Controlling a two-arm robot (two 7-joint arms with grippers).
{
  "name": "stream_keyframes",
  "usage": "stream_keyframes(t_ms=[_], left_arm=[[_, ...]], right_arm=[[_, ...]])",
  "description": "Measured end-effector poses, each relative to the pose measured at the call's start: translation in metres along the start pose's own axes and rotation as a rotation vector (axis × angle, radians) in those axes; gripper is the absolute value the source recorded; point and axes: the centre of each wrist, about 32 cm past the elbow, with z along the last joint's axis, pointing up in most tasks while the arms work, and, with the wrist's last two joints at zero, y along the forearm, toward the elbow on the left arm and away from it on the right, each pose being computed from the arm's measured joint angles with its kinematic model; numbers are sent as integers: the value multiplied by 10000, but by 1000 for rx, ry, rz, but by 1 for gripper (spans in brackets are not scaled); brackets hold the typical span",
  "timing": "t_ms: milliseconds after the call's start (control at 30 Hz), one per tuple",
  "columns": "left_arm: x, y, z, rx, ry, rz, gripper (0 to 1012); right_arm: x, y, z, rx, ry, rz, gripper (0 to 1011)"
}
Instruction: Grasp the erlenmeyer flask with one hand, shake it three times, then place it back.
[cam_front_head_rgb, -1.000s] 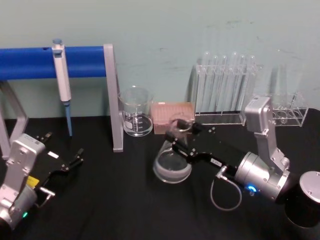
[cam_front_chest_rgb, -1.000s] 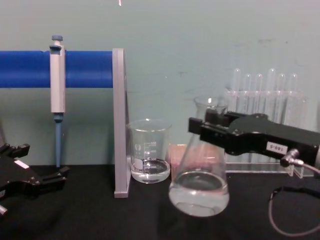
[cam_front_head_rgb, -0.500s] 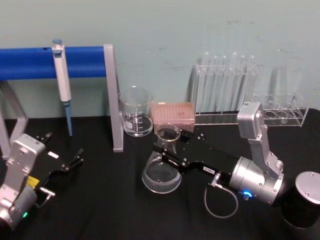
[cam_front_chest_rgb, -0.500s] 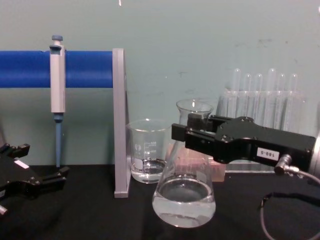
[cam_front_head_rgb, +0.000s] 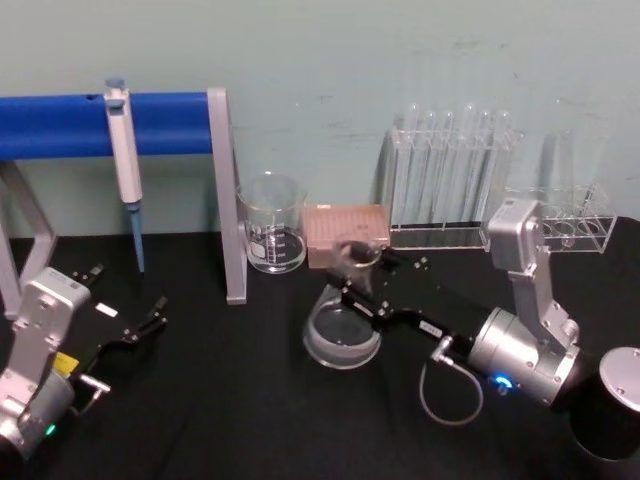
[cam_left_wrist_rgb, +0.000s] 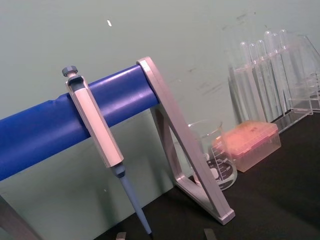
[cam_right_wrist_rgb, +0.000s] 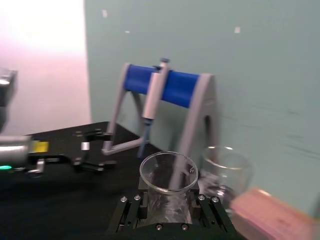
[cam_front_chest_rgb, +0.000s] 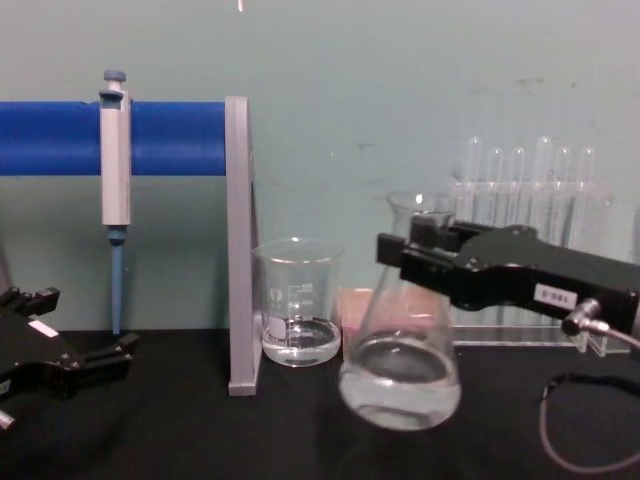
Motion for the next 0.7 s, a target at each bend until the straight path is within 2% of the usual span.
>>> stream_keyframes(t_ms=[367,700], left_arm=[[0,0,0,0,0,0,1001],[0,0,0,0,0,0,1001]], right_arm=[[110,-123,13,-1,-27,-188,450],[306,-369,-2,-31,-47,-446,450]])
